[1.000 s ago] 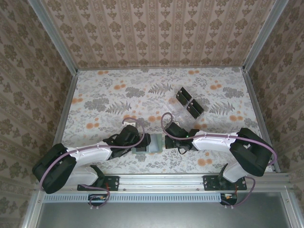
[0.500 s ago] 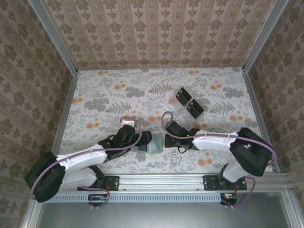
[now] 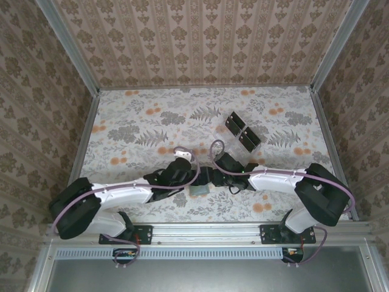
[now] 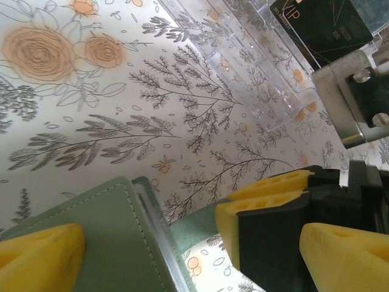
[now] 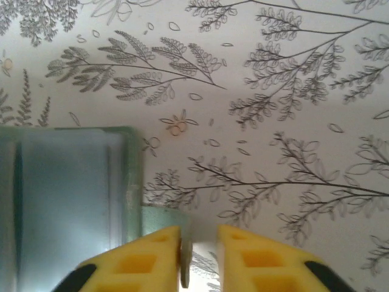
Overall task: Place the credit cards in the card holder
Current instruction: Close the card holder at the bottom-center of the table.
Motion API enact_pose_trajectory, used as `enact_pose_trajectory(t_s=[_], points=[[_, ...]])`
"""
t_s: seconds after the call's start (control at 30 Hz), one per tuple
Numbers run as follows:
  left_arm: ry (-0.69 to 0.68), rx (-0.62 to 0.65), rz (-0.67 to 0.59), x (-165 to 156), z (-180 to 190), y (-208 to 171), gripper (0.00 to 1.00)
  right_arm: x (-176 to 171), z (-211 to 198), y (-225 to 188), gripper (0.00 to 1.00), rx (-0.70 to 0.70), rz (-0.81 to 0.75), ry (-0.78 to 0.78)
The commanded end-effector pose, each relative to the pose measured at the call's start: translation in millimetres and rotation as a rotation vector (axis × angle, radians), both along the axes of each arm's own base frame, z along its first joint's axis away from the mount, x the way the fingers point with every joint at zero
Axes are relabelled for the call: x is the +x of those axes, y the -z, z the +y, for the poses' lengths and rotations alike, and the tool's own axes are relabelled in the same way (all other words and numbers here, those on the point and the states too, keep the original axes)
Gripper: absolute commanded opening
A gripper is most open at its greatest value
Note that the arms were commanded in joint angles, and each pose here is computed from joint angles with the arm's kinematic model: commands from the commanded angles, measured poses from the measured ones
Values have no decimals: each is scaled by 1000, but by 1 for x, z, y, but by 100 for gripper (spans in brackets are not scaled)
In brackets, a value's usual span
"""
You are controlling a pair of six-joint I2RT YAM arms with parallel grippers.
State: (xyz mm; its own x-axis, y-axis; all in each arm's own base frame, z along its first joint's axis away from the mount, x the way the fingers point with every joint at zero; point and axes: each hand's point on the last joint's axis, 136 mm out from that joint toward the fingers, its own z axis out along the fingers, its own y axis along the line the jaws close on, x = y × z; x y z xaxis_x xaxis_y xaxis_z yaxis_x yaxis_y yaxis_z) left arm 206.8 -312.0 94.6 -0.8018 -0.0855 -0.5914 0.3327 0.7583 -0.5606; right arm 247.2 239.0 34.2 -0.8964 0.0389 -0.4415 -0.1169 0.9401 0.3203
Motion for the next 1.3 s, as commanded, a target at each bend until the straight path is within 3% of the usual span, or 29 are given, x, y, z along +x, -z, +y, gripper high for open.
enact_pose_trajectory(t_s=[0.0, 0.23, 0.37, 0.6, 0.77, 1.27], points=[[-6, -39, 9, 3, -14, -1, 100, -2, -15, -11, 35, 18, -14, 37], [-26, 1, 49, 5, -17, 26, 100, -12, -47, -40, 38, 59, -69, 100], [-37, 6, 66, 5, -17, 34, 100, -17, -45, -59, 36, 122, -104, 72], [-61, 6, 45, 8, -9, 25, 100, -25, -16, -77, 11, 327, -133, -11], [-79, -15, 33, 14, -1, 12, 100, -29, 2, -77, 2, 442, -124, -27], [-112, -32, 47, 21, 9, 13, 100, -33, 48, -66, 0, 456, -113, -102]])
